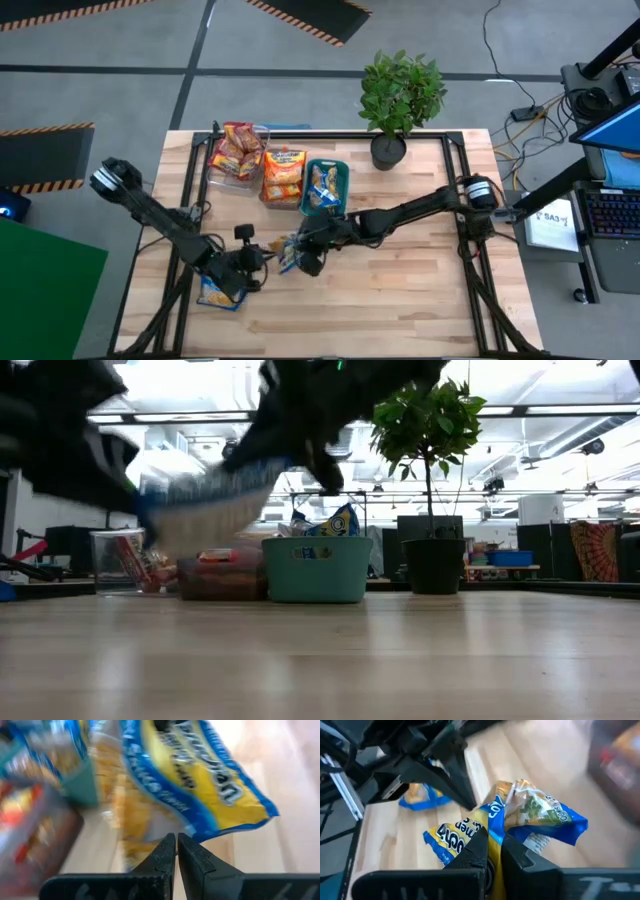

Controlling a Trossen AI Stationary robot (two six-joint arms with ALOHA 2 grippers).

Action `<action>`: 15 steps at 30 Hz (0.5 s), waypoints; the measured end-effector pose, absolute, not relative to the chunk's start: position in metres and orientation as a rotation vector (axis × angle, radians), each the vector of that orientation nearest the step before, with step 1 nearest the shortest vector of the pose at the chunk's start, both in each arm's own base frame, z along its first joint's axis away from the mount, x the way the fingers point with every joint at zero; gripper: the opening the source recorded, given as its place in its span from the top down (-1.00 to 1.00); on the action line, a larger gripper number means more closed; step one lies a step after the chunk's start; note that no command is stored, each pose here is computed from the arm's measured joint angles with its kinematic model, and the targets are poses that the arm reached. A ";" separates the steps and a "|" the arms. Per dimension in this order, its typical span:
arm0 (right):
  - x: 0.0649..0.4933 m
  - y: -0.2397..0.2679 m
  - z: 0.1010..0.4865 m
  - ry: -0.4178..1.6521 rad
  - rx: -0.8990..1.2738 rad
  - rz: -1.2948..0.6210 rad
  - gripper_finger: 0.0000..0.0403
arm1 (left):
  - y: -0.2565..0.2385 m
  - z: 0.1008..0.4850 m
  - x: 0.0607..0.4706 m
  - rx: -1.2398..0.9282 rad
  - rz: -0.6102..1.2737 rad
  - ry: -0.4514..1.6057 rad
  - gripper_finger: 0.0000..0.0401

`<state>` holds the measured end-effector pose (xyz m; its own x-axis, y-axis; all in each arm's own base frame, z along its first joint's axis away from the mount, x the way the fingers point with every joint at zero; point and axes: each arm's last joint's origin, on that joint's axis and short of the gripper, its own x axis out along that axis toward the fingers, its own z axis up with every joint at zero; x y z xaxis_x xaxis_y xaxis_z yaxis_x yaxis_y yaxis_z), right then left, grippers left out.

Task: Sort Maruchan noodles
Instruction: Put the blue noodle pack into the green bin

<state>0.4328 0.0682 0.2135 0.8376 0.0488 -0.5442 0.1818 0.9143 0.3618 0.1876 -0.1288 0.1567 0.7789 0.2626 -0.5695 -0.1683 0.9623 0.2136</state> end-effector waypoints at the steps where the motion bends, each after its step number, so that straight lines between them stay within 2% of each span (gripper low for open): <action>1: 0.430 0.067 0.222 0.560 0.406 -0.076 0.93 | -0.128 0.164 0.186 0.164 0.219 0.616 0.98; 9: 0.403 0.058 0.283 0.423 0.222 -0.184 0.94 | -0.111 0.218 0.169 0.287 0.227 0.407 0.98; 15: 0.387 0.034 0.308 0.368 0.054 -0.454 0.94 | -0.094 0.250 0.155 0.355 0.372 0.264 0.98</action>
<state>0.3869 0.0340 0.3084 0.8340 -0.4190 -0.3591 0.4381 0.8984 -0.0307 0.1551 -0.0942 0.2500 0.8989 0.3970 -0.1853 -0.3059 0.8715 0.3834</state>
